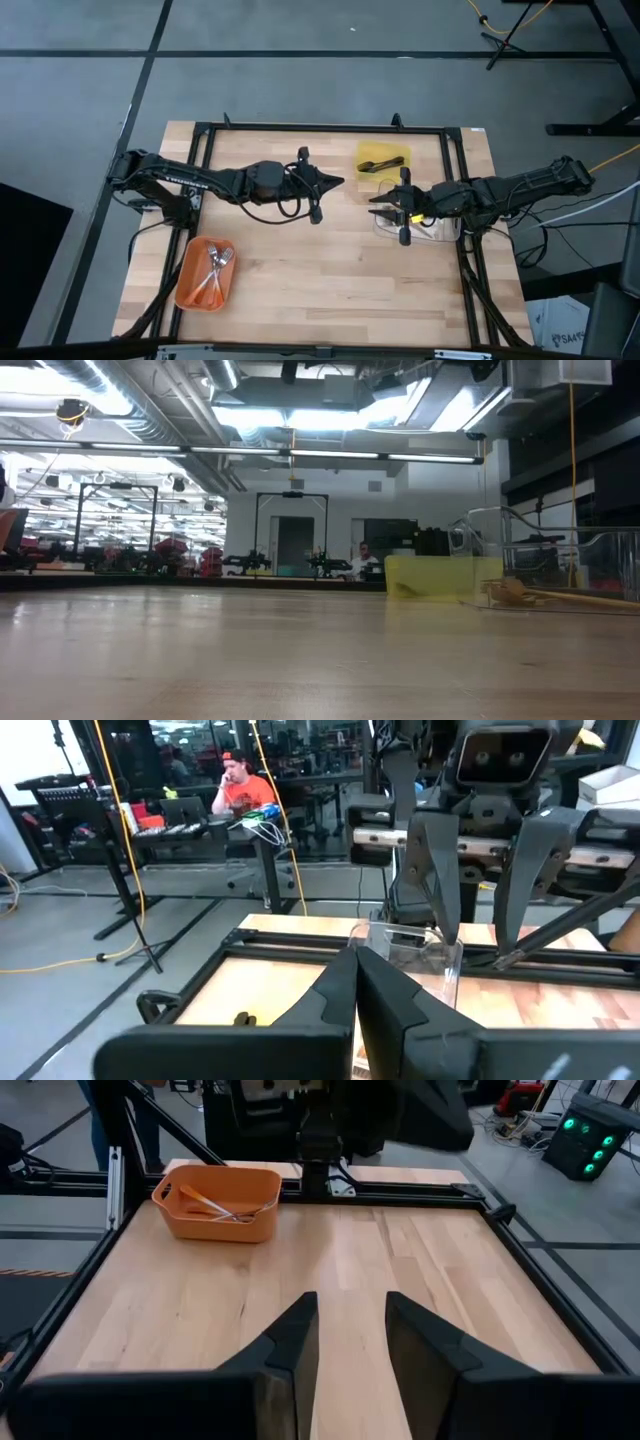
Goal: Sort silverware by color (type)
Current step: Return to Home Position
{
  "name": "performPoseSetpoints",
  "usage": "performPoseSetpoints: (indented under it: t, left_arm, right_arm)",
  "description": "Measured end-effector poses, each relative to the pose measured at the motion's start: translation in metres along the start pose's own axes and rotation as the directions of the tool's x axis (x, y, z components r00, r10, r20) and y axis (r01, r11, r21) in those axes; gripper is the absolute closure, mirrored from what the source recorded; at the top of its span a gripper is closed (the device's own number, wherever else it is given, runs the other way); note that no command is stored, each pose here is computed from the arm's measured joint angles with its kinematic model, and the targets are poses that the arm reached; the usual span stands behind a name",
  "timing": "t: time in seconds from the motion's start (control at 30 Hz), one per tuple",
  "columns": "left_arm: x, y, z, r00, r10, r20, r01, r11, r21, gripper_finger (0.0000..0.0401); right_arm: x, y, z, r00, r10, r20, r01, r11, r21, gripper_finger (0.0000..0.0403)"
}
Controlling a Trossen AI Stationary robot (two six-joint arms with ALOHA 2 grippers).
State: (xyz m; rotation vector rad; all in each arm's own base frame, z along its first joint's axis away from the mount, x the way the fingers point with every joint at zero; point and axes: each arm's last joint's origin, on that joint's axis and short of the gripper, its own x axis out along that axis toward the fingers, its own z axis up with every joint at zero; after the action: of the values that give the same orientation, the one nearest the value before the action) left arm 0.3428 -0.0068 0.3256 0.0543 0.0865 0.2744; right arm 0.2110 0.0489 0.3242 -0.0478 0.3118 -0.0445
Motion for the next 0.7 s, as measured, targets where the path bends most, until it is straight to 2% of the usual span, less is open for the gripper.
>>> performPoseSetpoints:
  t: [0.2, 0.4, 0.6, 0.7]
  left_arm:
    - [-0.027, 0.002, 0.027, 0.997, -0.013, 0.079, 0.007, 0.997, 0.075, 0.0397]
    - [-0.075, 0.006, 0.062, 0.983, -0.054, 0.176, 0.044, 0.997, 0.056, 0.0397]
    - [-0.126, 0.015, 0.079, 0.982, -0.106, 0.157, 0.097, 0.993, 0.064, 0.0397]
    - [-0.153, 0.022, 0.084, 0.985, -0.084, 0.154, 0.077, 0.996, 0.053, 0.0397]
  right_arm:
    - [-0.009, -0.003, 0.004, 1.0, 0.002, 0.03, -0.002, 1.0, 0.009, 0.0295]
    - [-0.036, -0.011, 0.013, 0.992, 0.007, 0.123, -0.012, 0.999, 0.039, 0.0295]
    - [-0.071, -0.02, 0.02, 0.972, 0.039, 0.23, -0.055, 0.996, 0.065, 0.0295]
    - [-0.089, -0.026, 0.018, 0.967, 0.039, 0.252, -0.058, 0.996, 0.07, 0.0295]
